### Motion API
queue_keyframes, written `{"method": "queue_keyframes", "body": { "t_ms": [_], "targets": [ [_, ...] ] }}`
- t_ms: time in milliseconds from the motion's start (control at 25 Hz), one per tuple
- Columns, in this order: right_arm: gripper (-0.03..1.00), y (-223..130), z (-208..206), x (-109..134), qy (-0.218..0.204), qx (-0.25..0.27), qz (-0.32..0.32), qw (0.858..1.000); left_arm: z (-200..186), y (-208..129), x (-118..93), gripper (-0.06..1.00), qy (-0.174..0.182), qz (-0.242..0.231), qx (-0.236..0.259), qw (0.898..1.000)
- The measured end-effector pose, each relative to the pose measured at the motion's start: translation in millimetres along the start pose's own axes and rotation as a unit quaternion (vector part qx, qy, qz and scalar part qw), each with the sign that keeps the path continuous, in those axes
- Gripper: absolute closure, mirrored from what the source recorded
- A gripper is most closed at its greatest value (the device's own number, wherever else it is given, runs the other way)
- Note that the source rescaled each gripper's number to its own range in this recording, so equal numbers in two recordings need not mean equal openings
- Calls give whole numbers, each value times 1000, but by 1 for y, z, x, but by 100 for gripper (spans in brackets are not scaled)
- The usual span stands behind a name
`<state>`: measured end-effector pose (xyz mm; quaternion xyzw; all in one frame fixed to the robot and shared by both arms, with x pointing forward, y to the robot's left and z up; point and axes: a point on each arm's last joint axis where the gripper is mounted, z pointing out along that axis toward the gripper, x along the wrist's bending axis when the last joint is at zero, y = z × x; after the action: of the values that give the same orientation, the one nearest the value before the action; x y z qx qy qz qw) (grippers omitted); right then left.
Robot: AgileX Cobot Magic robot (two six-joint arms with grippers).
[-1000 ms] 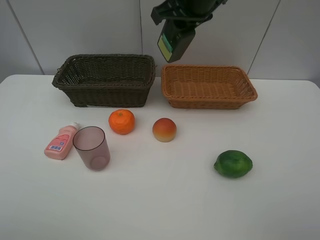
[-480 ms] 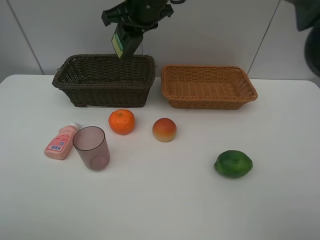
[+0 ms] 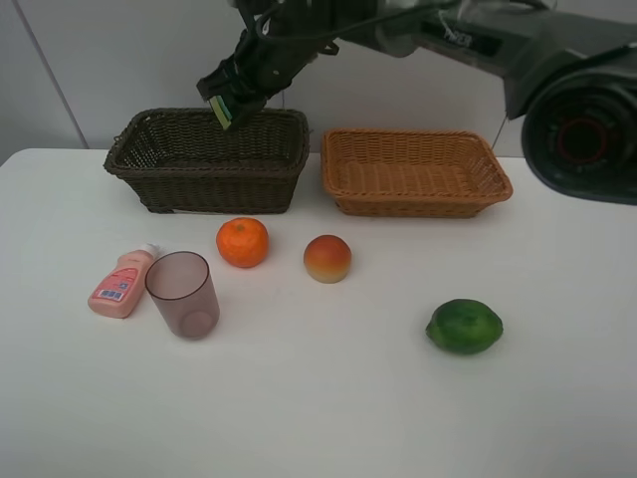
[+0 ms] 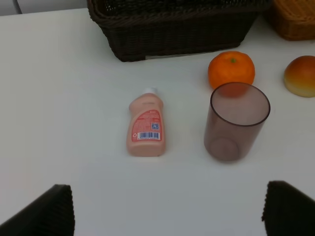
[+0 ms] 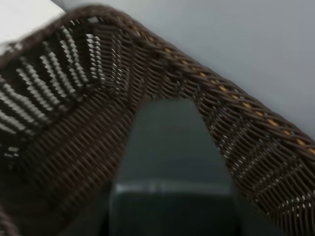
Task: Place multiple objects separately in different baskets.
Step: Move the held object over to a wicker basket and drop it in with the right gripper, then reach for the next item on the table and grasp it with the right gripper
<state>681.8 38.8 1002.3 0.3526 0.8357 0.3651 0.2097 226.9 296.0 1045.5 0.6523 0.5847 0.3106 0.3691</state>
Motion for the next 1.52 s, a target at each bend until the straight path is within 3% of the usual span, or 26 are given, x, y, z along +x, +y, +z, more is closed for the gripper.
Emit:
{"method": "queue_keyframes", "body": {
  "t_ms": [240, 680, 720, 760, 840, 920, 960, 1120, 1520],
  "targets": [
    [96, -19, 29, 1, -8, 3, -13, 1000, 0, 0, 0, -5, 0, 0, 0, 1000],
    [96, -27, 36, 2, -7, 15, -14, 1000, 0, 0, 0, -5, 0, 0, 0, 1000],
    [92, -27, 36, 2, -7, 16, -14, 1000, 0, 0, 0, -5, 0, 0, 0, 1000],
    [81, -27, 36, 2, -7, 16, -14, 1000, 0, 0, 0, -5, 0, 0, 0, 1000],
    [47, -25, 36, 2, -7, 11, -9, 1000, 0, 0, 0, -5, 0, 0, 0, 1000],
    [25, -25, 35, 1, -8, 10, 1, 1000, 0, 0, 0, -5, 0, 0, 0, 1000],
    [18, -25, 35, 1, -10, 10, 3, 1000, 0, 0, 0, -5, 0, 0, 0, 1000],
    [10, -26, 35, 0, -16, 16, 4, 1000, 0, 0, 0, -5, 0, 0, 0, 1000],
    [10, -27, 35, 0, -16, 23, 8, 1000, 0, 0, 0, -5, 0, 0, 0, 1000]
  ]
}}
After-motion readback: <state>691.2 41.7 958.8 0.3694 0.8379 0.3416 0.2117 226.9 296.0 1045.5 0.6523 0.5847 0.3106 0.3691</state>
